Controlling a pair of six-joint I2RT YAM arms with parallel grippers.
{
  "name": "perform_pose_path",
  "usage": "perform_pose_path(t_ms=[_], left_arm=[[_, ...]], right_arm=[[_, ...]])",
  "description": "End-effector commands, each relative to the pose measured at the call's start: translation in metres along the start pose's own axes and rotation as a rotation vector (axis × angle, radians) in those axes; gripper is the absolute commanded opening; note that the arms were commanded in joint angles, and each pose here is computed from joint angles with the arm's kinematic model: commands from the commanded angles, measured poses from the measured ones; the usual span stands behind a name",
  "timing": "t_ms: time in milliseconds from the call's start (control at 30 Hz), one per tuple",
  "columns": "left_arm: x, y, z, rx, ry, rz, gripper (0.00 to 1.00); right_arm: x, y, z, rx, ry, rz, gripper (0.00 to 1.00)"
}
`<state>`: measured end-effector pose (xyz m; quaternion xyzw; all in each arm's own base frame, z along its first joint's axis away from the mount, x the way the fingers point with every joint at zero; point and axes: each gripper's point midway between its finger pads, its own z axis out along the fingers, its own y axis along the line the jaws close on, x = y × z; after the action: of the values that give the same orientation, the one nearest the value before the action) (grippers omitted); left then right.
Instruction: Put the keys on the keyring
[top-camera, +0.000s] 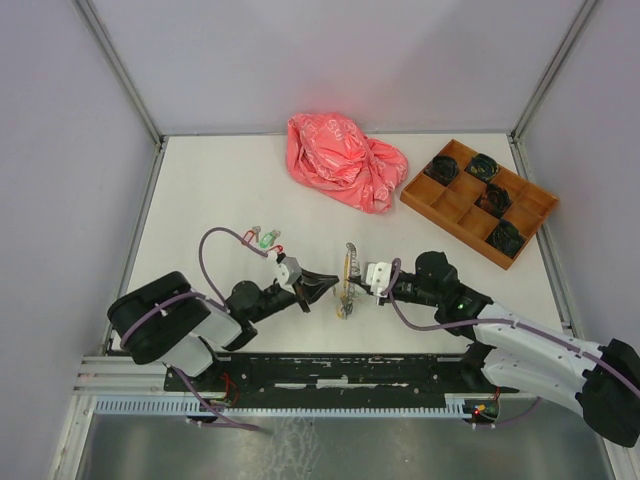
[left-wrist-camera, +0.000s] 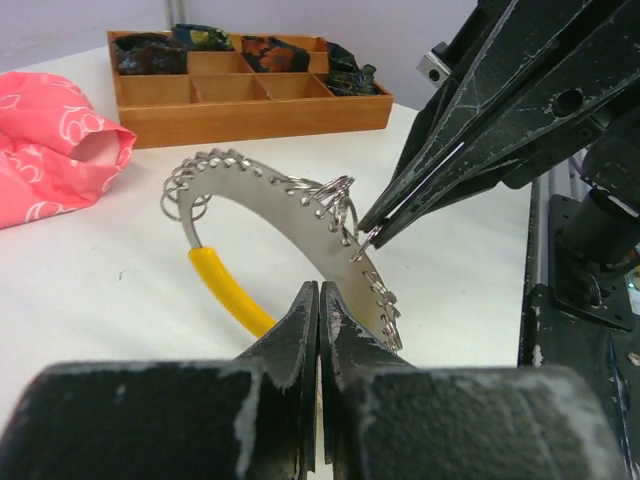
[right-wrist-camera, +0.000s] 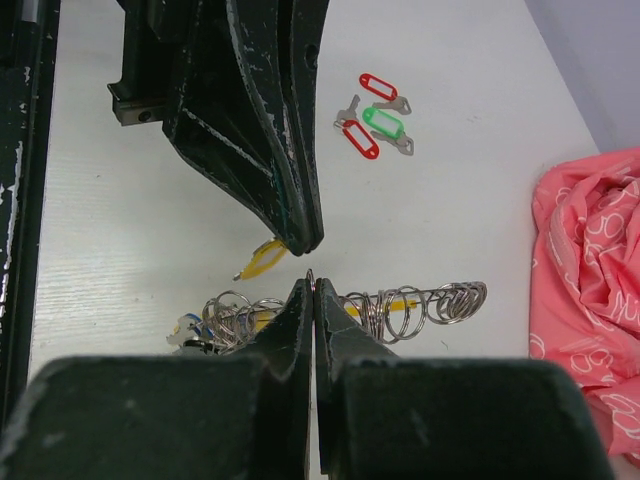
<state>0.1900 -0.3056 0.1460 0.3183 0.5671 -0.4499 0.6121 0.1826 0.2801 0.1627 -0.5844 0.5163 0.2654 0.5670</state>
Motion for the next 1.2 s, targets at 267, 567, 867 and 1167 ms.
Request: perform_pose_path(t_ms=[267,567,867,1167], left_arm=[[0.015,0.047,-0.033,-0.322,0.218,0.0,0.03],[0.046,0.067,-0.066,-0.477,0.42,0.005,0.03],[0.045,0.083,-0.051,-0.487,0.332,0.112,0.03],[0.053,0.095,-0.036,-0.48,0.245,0.199,0.03]], right_arm=[[-0.008,-0.018,-0.008,0.075,0.039,0.005,0.01],[-0.006,-0.016,-0.006,0.071,0.039,0.013,0.01],[-0.005,-0.015,-0.006,0.066,0.041,0.006,0.0],[-0.002,-0.015,-0.006,0.063,0.05,0.002,0.01]])
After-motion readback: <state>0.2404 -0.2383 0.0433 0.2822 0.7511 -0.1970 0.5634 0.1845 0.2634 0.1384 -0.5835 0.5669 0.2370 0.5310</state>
